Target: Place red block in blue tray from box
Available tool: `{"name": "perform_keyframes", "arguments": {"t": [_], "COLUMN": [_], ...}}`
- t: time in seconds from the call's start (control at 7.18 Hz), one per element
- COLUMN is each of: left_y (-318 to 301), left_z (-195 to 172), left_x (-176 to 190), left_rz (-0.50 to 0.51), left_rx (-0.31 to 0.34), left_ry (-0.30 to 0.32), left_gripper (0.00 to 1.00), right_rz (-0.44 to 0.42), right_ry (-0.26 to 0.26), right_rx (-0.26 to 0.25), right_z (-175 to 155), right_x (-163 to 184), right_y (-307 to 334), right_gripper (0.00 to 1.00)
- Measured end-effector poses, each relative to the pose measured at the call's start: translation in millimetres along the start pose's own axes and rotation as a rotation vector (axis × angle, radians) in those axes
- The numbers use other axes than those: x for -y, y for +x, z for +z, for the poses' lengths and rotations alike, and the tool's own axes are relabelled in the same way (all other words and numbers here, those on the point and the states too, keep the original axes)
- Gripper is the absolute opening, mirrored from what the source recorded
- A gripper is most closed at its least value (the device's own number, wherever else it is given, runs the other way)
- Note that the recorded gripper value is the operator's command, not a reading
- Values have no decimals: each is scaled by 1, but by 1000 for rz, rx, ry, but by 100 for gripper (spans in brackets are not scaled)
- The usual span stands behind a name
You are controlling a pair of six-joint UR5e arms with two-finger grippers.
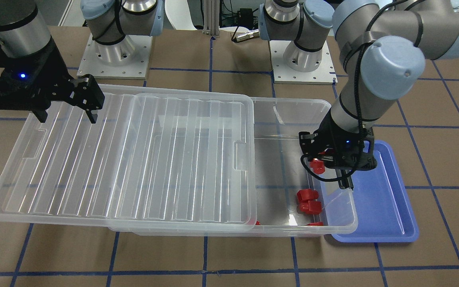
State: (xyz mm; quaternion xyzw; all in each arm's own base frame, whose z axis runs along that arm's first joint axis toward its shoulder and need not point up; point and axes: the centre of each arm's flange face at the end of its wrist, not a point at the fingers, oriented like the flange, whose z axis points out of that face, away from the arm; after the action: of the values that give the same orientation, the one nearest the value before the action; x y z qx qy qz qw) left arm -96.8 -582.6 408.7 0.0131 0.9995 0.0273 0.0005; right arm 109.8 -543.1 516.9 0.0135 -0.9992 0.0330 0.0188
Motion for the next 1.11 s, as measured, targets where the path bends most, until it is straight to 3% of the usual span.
{"name": "perform_keyframes", "arguments": {"t": [0.42,0.7,1.11], "left_y": [-137,-190,-207], "left_z": [-9,35,128], "left_x": [4,10,23], "left_rz": [-111,-126,-130], "left_rx": [-14,-29,-30], "left_ry": [-19,-55,-60], "left_gripper": [0,0,0], "right_rz": [-54,-70,-54], "right_ry": [-55,-55,-54], "right_rx": [4,9,4], "right_z": [-11,-18,-12], "right_x": [-17,-29,-40], "right_y": [84,146,215], "right_gripper": [100,100,100]}}
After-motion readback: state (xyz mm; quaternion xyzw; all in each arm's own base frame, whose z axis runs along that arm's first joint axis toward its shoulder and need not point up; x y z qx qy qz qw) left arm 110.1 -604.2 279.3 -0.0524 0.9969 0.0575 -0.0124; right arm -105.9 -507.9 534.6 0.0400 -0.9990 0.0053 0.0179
